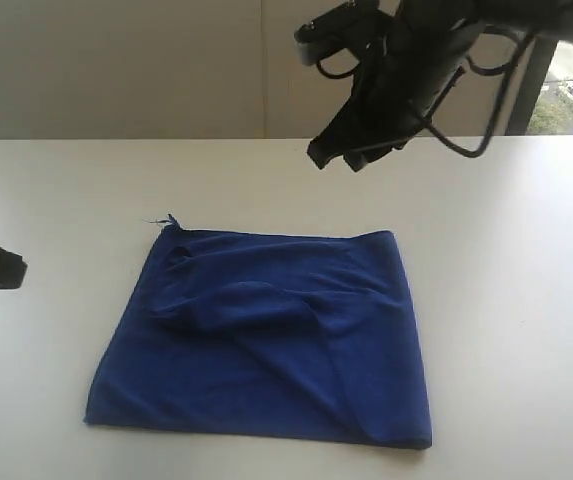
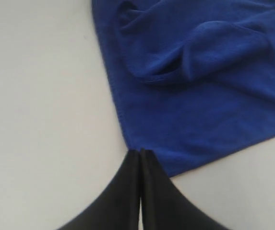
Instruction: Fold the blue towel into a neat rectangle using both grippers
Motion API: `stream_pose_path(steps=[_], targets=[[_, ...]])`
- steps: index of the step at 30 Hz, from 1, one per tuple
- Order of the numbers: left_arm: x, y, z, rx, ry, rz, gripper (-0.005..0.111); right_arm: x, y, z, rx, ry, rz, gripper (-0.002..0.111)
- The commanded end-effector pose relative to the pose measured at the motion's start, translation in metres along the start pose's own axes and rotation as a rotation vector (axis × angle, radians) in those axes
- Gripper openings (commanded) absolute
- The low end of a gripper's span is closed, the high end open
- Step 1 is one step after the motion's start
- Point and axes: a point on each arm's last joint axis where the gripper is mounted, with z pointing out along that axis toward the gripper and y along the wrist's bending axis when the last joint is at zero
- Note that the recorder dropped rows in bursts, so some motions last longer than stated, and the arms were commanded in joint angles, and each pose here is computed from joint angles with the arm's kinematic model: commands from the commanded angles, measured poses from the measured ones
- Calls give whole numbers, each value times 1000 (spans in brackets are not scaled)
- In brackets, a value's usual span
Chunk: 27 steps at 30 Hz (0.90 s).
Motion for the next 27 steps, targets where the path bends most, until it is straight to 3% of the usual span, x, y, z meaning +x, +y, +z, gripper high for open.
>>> stream_pose_path(steps=[1,5,8,10,14,17,22,27], targets=[[0,-27,11,230,30,137,0,30,10,-42,-99,-40,17,32],[0,-42,29,385,60,212,0,62,33,-57,-286,-42,3,32],[-11,-39,30,344,4,221,0,83,54,-60,-435,-7,-17,32],[-25,-35,27,287,-70,227,0,91,67,-56,-461,18,-36,29],[-56,-33,15,228,-173,244,0,92,98,-34,-473,3,-88,13],[-74,-24,20,206,-80,267,0,83,123,-13,-470,-42,-124,0],[-99,9,51,188,165,226,0,68,162,32,-461,-72,-168,0],[-118,29,83,251,260,256,0,50,189,76,-446,-97,-198,0]])
